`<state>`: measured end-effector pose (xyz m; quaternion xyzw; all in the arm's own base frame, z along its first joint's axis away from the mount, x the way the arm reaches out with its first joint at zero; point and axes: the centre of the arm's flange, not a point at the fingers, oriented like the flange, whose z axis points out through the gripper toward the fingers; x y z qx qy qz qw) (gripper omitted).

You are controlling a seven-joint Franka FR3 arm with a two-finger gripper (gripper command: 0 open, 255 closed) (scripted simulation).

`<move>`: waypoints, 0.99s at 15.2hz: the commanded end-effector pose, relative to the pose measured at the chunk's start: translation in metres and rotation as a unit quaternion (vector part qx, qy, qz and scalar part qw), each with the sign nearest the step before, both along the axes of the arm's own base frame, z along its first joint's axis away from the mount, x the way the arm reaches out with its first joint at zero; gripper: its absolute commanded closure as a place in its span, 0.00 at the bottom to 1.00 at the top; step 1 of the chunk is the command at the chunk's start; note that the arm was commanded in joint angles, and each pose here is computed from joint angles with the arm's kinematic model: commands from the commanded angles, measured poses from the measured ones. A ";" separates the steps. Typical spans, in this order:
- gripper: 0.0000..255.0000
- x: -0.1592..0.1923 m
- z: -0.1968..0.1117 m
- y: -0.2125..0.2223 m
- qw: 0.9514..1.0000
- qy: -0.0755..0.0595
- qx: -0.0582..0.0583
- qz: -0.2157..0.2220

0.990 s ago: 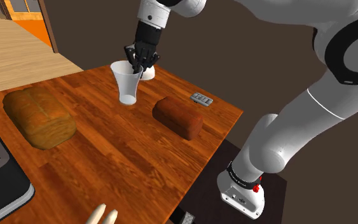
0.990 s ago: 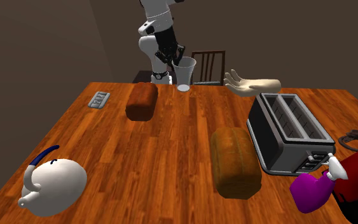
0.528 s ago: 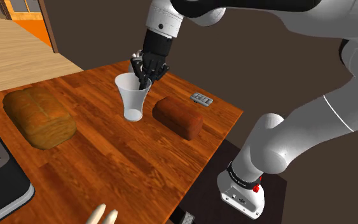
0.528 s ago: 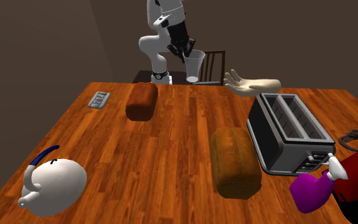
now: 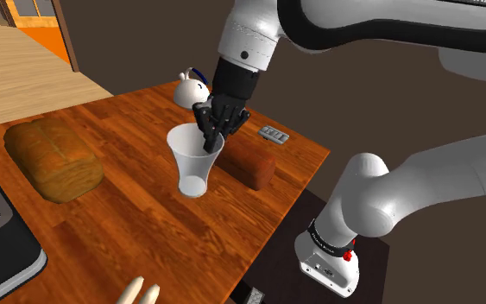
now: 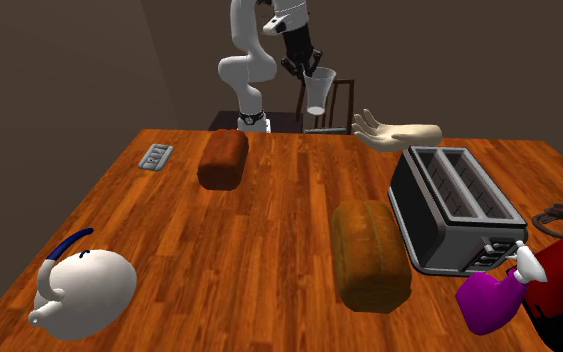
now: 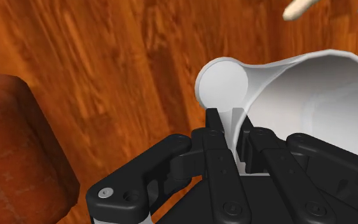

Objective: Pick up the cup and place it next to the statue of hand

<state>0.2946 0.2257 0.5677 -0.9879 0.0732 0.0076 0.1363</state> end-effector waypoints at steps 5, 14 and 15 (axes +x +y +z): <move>1.00 -0.073 0.000 0.031 1.000 0.000 0.000 -0.001; 1.00 -0.144 -0.016 0.061 1.000 0.000 0.000 -0.001; 1.00 -0.144 -0.021 0.061 1.000 0.000 0.000 -0.001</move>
